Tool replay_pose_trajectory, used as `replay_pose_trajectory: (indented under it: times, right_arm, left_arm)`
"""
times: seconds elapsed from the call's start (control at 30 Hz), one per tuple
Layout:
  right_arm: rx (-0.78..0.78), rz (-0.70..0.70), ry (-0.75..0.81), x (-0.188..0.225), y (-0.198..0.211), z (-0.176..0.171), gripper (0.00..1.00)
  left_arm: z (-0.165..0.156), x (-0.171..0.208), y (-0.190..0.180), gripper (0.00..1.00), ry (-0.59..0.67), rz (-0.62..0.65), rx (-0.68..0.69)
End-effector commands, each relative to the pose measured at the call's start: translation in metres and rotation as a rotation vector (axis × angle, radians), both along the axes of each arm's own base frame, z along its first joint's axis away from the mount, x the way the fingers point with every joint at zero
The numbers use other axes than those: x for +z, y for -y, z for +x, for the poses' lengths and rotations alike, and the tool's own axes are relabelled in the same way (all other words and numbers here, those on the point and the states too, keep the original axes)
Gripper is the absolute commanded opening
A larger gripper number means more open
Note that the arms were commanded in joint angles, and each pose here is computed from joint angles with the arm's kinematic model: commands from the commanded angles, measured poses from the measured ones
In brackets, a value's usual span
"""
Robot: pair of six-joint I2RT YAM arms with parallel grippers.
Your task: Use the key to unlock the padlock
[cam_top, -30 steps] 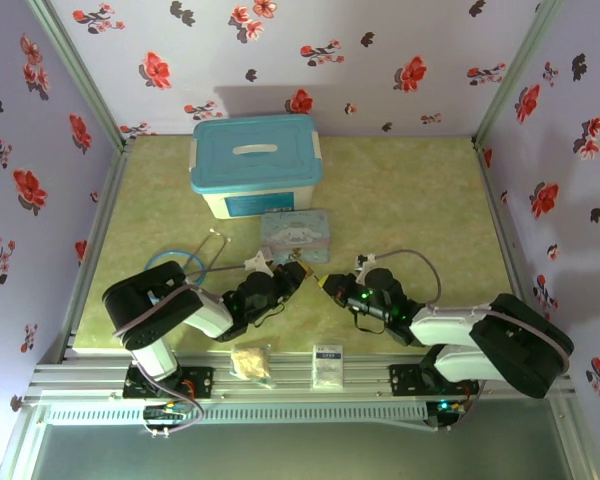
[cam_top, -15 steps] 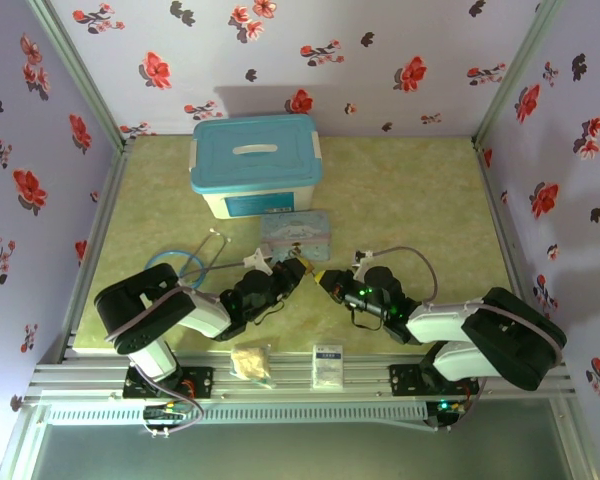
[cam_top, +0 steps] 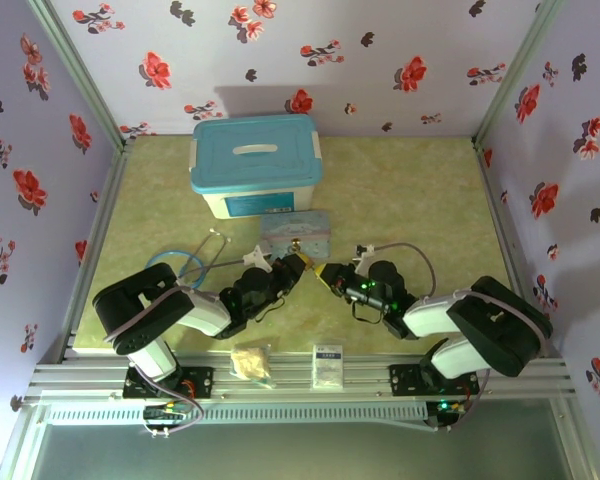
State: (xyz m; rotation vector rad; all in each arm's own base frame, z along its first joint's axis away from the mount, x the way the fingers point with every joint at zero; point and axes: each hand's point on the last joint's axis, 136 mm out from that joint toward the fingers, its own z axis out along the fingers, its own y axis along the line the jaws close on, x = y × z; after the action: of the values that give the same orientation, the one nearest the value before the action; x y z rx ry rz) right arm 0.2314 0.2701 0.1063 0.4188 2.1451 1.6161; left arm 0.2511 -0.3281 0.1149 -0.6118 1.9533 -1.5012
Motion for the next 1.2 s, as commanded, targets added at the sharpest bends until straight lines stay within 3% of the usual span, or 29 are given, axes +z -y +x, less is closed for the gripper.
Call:
replay_pose_trajectory:
  times: [0.0,0.4,0.6,0.73,0.8,0.93,1.03,1.17]
  right_arm:
    - [-0.019,0.047,0.053,0.018,0.003,0.013,0.0]
    - [-0.032,0.015,0.105,0.032,-0.007,0.022,0.0]
    - [-0.042,0.072,0.131,0.051,-0.016,0.025,0.0]
    - [-0.073,0.001,0.091,0.033,-0.004,0.023,0.15]
    - [-0.084,-0.034,0.075,0.026,0.002,0.019,0.17]
    - [-0.139,-0.031,0.058,0.024,0.016,0.015,0.14]
    - [-0.139,-0.049,0.061,0.025,0.016,0.015,0.01]
    - [-0.125,-0.052,0.072,0.03,0.01,0.015,0.0]
  left_arm:
    - [-0.013,0.042,0.023,0.0,0.07,-0.128,-0.104]
    - [-0.021,0.041,0.048,0.0,0.059,-0.138,-0.159]
    - [-0.025,0.041,0.062,0.0,0.058,-0.142,-0.178]
    - [-0.024,0.035,0.052,0.0,0.052,-0.129,-0.145]
    - [-0.022,0.031,0.046,0.0,0.048,-0.116,-0.127]
    - [-0.019,0.026,0.043,0.0,0.041,-0.11,-0.115]
    - [-0.019,0.026,0.045,0.0,0.042,-0.112,-0.117]
    - [-0.019,0.025,0.045,0.0,0.038,-0.111,-0.117]
